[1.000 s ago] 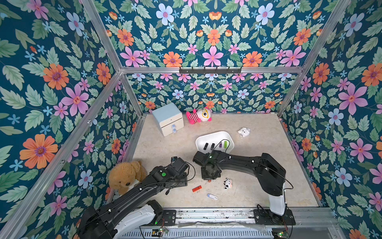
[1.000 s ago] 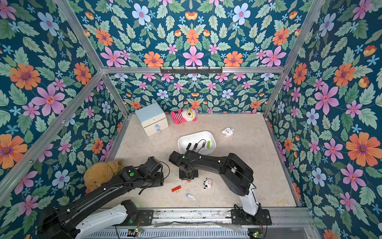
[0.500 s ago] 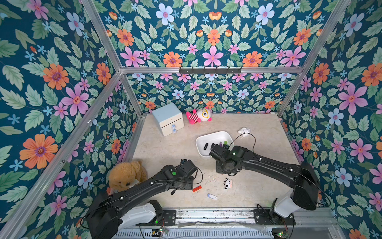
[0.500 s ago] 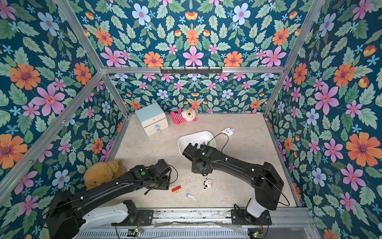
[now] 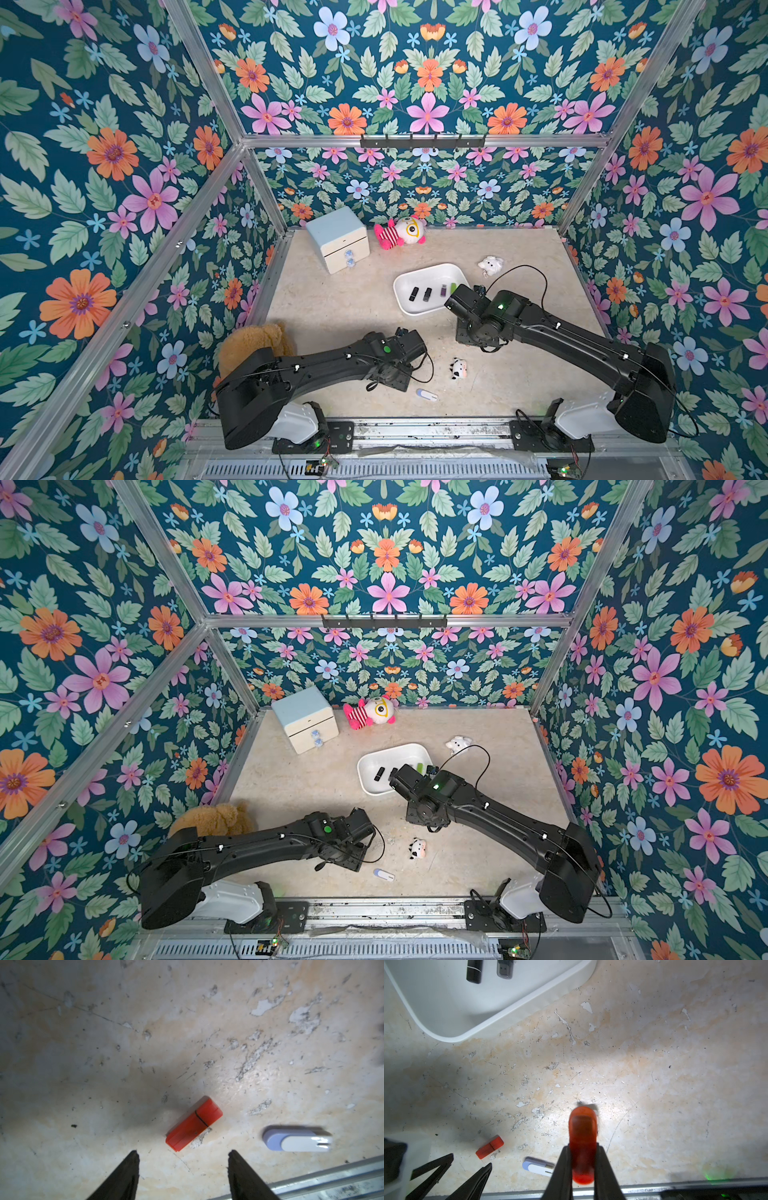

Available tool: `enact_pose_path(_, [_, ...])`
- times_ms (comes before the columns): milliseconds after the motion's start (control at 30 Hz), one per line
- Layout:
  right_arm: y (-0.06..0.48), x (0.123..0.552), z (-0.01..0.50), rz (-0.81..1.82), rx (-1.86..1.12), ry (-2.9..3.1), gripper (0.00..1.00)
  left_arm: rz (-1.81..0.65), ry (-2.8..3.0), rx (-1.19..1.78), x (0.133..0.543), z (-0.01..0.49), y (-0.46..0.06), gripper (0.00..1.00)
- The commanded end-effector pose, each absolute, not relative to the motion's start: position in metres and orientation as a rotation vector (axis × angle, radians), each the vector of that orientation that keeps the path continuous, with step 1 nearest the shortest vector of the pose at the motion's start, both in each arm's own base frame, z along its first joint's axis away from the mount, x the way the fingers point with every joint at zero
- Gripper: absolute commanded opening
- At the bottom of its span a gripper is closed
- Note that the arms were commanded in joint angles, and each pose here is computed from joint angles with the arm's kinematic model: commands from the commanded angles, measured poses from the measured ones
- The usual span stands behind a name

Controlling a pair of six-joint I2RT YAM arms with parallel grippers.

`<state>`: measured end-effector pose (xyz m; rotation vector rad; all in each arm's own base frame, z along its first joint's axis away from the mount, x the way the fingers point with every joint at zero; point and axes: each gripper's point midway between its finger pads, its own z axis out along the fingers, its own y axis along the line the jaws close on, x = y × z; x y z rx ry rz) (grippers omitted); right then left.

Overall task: Put the usb flash drive into the storage box
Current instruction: Pick up the USB flash from the center of the board.

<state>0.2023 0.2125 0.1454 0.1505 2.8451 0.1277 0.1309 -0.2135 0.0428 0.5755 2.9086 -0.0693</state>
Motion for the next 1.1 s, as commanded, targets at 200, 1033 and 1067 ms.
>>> enact_pose_path(200, [0.197,0.202,0.152,0.092,0.175,2.823,0.0,-0.038,2.915,0.661,0.127,0.029,-0.21,0.69])
enact_pose_path(1033, [0.194,0.199,0.152,0.093,0.176,2.831,0.0,-0.063,2.939,0.622,0.128,0.006,-0.213,0.44])
enact_pose_path(1067, [0.194,0.2,0.152,0.093,0.174,2.831,0.0,-0.062,2.944,0.624,0.127,0.005,-0.213,0.43])
